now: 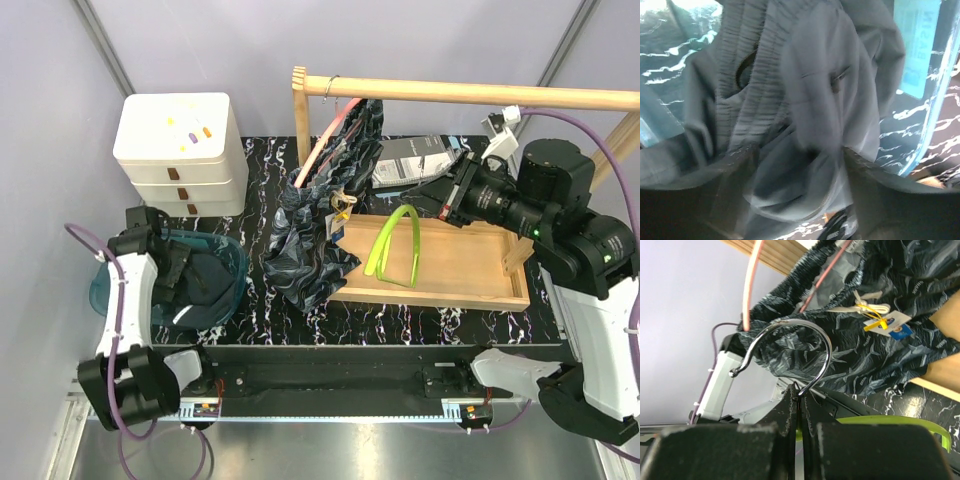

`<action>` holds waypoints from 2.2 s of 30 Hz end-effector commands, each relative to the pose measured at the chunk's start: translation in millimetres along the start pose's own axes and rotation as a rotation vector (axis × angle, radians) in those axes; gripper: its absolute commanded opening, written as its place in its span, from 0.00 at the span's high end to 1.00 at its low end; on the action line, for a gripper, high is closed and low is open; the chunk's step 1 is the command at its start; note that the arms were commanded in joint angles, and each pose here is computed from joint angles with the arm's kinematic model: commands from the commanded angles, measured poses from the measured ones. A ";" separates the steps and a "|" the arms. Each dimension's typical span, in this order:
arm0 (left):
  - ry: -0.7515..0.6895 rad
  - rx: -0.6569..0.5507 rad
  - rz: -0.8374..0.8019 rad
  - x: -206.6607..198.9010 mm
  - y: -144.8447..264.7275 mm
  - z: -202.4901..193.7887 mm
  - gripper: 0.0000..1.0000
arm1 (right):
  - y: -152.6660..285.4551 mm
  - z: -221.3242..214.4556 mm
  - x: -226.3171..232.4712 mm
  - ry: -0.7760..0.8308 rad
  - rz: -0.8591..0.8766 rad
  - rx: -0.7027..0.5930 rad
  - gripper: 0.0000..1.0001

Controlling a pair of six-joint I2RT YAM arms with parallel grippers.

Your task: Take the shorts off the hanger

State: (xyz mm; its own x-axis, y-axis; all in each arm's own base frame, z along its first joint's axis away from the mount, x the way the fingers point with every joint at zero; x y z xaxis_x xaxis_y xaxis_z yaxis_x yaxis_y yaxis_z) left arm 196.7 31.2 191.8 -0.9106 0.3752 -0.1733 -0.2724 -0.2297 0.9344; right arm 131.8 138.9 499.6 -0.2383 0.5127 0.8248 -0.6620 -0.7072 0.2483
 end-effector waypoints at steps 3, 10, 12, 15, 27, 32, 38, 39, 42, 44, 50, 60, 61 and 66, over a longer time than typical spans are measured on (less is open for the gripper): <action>0.027 -0.130 -0.077 19.2 60.5 4.4 0.14 | -2.6 -2.2 0.5 0.011 0.030 0.031 1.00; -0.028 -0.052 -0.294 47.2 83.0 -36.8 0.34 | -17.9 -0.1 0.9 0.031 0.045 0.084 1.00; -0.048 0.021 -0.350 48.7 75.1 -50.2 0.46 | -20.8 1.4 1.3 0.045 0.046 0.089 1.00; -0.058 0.107 -0.355 46.2 62.3 -58.9 0.60 | -24.9 2.9 1.0 0.049 0.044 0.090 1.00; -0.012 0.114 -0.112 23.6 -9.2 -38.7 0.55 | -15.3 2.0 0.7 0.059 0.046 0.052 1.00; -0.076 0.025 0.044 9.3 -47.6 -12.8 0.53 | -9.9 -1.6 -1.4 0.048 0.041 0.050 1.00; -0.106 -0.058 0.053 -7.8 -1.8 18.2 0.49 | -8.5 -4.1 -9.5 0.048 -0.003 0.040 1.00; -0.084 -0.055 0.033 -6.0 8.0 15.5 0.41 | -12.2 -5.1 -14.4 0.030 -0.027 0.039 1.00; -0.038 -0.067 -0.111 -1.3 40.9 7.1 0.34 | -18.3 -10.6 -23.6 -0.008 -0.058 0.065 1.00; -0.043 -0.060 -0.223 0.6 63.5 0.8 0.32 | -20.7 -12.2 -29.3 -0.011 -0.083 0.065 1.00; -0.134 -0.049 -0.621 5.3 152.5 -18.3 0.28 | -31.4 -6.6 -54.3 0.034 -0.260 0.013 1.00; -0.475 -0.280 -1.307 -3.9 327.2 -11.4 0.07 | -27.4 5.5 -88.7 0.161 -0.553 -0.075 1.00; -0.487 -0.275 -1.360 -5.9 335.8 -11.8 0.07 | -26.2 6.1 -90.1 0.170 -0.566 -0.079 1.00; -0.586 -0.344 -1.606 -5.5 382.2 -13.9 0.06 | -22.8 8.4 -97.8 0.210 -0.623 -0.100 1.00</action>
State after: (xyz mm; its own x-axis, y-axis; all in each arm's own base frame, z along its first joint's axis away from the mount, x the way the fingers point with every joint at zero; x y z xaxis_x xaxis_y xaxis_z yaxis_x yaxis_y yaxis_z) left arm 92.1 -59.3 513.8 0.2767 0.6932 -0.6655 -0.9398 0.3397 -0.0369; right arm 175.1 113.8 407.9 0.0715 0.8757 0.4775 -0.7234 -0.2840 0.6292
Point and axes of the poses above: each gripper's point midway between its finger pads, its own y axis back along the fingers, its own x axis along the line the jaws close on, z = x × y, the point moved 8 cm from there along y, back along the fingers, and after that the axes turned 7 degrees about -y, right-handed, at the moved point
